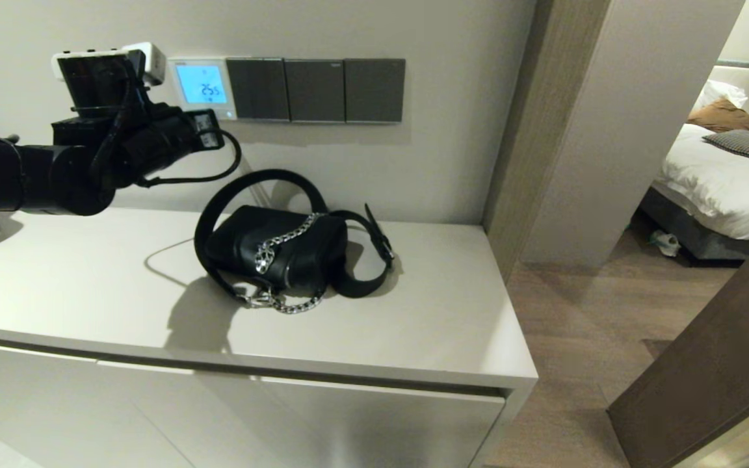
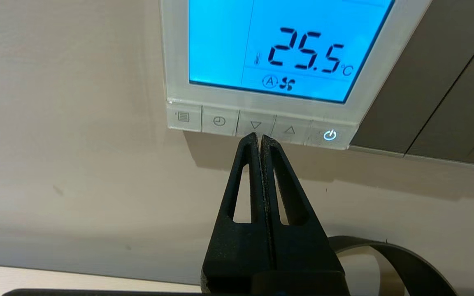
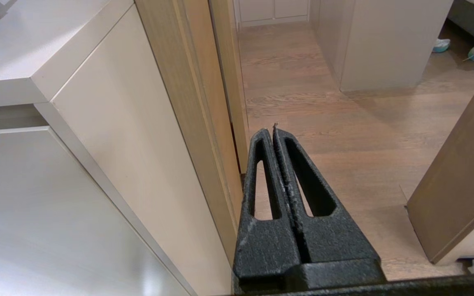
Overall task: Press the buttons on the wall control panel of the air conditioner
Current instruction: Press the temperature decrease button
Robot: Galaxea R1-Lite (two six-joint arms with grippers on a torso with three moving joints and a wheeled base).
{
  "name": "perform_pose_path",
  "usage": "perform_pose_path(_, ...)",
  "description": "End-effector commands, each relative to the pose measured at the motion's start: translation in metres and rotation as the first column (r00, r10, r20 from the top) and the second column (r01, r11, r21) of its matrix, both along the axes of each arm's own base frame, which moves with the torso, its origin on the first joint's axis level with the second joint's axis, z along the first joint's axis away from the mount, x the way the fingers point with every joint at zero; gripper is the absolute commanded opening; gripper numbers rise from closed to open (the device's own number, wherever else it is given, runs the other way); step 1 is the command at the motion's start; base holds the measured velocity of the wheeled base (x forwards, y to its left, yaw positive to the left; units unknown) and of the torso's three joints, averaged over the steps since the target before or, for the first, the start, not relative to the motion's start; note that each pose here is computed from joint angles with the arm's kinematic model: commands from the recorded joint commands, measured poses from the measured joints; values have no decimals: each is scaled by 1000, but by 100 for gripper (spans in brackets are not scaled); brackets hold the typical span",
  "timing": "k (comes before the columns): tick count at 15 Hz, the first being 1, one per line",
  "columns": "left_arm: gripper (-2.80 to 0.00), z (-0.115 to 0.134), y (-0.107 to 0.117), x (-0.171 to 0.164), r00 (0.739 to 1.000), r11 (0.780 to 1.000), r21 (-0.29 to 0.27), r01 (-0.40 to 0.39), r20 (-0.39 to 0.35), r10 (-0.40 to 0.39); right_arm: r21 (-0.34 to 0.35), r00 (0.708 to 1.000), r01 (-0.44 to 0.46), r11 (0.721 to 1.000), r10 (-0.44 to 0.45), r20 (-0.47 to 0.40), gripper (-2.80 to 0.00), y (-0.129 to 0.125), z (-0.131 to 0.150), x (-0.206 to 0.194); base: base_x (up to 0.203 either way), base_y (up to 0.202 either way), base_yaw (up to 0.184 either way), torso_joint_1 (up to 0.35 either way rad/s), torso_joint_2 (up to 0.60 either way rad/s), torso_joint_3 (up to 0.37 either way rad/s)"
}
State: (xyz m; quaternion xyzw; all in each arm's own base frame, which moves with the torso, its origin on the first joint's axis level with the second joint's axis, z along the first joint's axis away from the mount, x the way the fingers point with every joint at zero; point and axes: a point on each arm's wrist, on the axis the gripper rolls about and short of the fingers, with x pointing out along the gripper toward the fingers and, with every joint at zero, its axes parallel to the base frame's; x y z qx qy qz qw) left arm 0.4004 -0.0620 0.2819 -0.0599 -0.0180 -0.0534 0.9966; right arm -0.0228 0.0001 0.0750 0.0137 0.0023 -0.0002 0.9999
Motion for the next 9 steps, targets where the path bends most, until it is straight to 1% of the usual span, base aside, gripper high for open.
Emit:
perform_pose_path(1,-280,0,0,3,1000,1000,-1,-2,4,2,0,1000,0,1000,0,-3,-280,0,0,0,0,0,0,0,0,0)
perform_pose_path(9,-280,0,0,0,1000,1000,-2,-5,3,5,0,1000,0,1000,0,-3,-280,0,0,0,0,0,0,0,0,0)
